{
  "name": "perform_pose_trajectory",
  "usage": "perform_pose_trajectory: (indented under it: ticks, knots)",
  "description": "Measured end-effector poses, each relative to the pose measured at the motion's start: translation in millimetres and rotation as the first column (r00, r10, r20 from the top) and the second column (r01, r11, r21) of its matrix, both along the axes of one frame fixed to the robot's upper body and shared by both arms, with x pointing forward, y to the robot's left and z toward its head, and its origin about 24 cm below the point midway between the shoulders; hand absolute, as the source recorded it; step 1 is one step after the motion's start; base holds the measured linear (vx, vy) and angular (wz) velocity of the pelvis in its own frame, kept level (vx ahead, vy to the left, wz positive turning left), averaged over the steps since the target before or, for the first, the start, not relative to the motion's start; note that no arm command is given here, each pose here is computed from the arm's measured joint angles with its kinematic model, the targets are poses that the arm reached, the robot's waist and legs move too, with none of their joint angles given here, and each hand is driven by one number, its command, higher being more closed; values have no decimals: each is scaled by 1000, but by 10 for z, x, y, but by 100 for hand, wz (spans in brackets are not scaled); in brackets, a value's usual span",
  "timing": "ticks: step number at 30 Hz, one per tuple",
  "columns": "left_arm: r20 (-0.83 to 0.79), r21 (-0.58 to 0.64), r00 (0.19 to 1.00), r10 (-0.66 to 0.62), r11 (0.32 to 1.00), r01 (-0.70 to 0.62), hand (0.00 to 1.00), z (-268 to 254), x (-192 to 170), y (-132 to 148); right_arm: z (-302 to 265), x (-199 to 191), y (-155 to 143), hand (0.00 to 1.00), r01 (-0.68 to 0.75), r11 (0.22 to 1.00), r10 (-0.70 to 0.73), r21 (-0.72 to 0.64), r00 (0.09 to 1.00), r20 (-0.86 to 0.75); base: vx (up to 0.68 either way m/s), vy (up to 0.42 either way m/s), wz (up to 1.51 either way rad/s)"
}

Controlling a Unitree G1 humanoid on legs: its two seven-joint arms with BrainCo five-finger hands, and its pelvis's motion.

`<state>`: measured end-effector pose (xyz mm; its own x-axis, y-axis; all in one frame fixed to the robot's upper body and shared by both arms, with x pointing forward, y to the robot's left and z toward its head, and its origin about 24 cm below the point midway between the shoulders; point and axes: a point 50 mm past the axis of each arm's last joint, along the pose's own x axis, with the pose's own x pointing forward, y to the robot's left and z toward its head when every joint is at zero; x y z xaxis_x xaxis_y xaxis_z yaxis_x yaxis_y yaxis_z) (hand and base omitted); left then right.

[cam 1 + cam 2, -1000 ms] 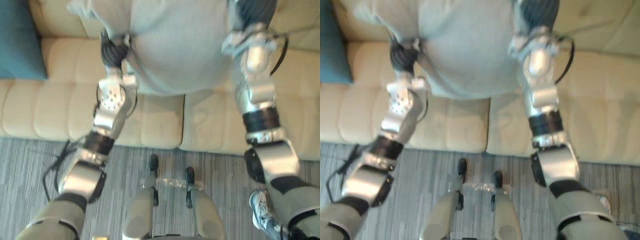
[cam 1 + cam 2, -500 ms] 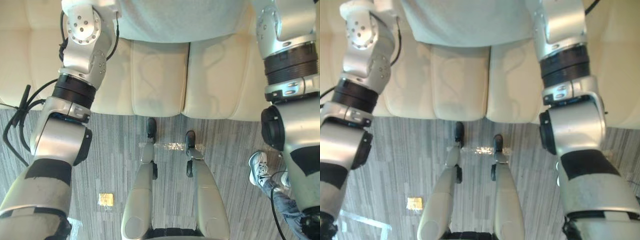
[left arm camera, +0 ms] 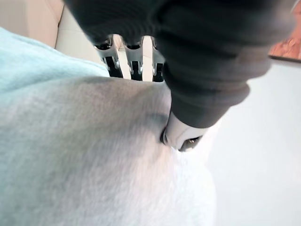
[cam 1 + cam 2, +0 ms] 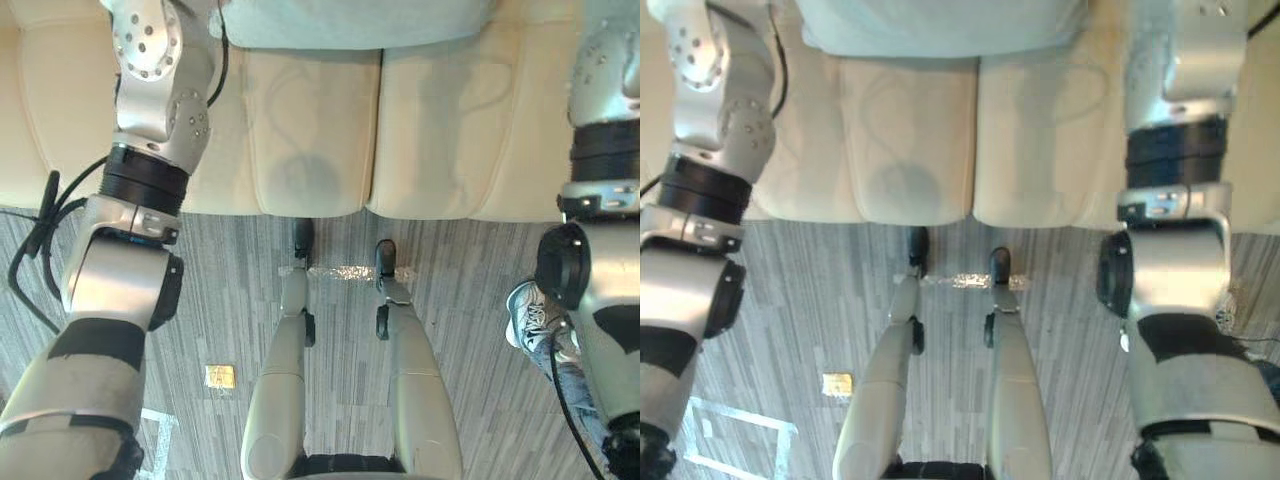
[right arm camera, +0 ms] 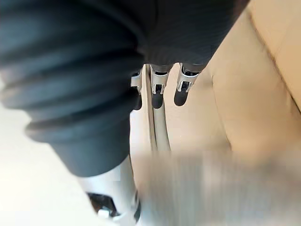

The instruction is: Pick up cushions and gather them together orderly.

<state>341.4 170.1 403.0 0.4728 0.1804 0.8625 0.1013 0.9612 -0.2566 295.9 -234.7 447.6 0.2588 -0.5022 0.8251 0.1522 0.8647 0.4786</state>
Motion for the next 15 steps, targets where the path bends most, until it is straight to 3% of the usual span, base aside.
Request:
perform_pose_trajectory:
  ticks: [4,8,12,15]
  knots:
    - [-45,-93,994,99,990,-103,0,-333,-57,511,-388,-203,-633,0,69,991,-71,115,997,14,-32,-81,4]
    - [-84,-150,979,188,969,-199,0,-647,-184,891,-892,-343,-1040,0,146,975,-138,170,989,-61,3,-30,5]
    - [-139,-158,967,215,959,-236,0,-1156,-404,1026,-1271,-541,-1031,0,195,980,-190,35,974,-128,76,-57,11]
    - [-281,-207,950,136,958,-198,0,-1877,-538,825,-1846,-610,-865,0,147,985,-167,-90,943,-289,108,-58,21]
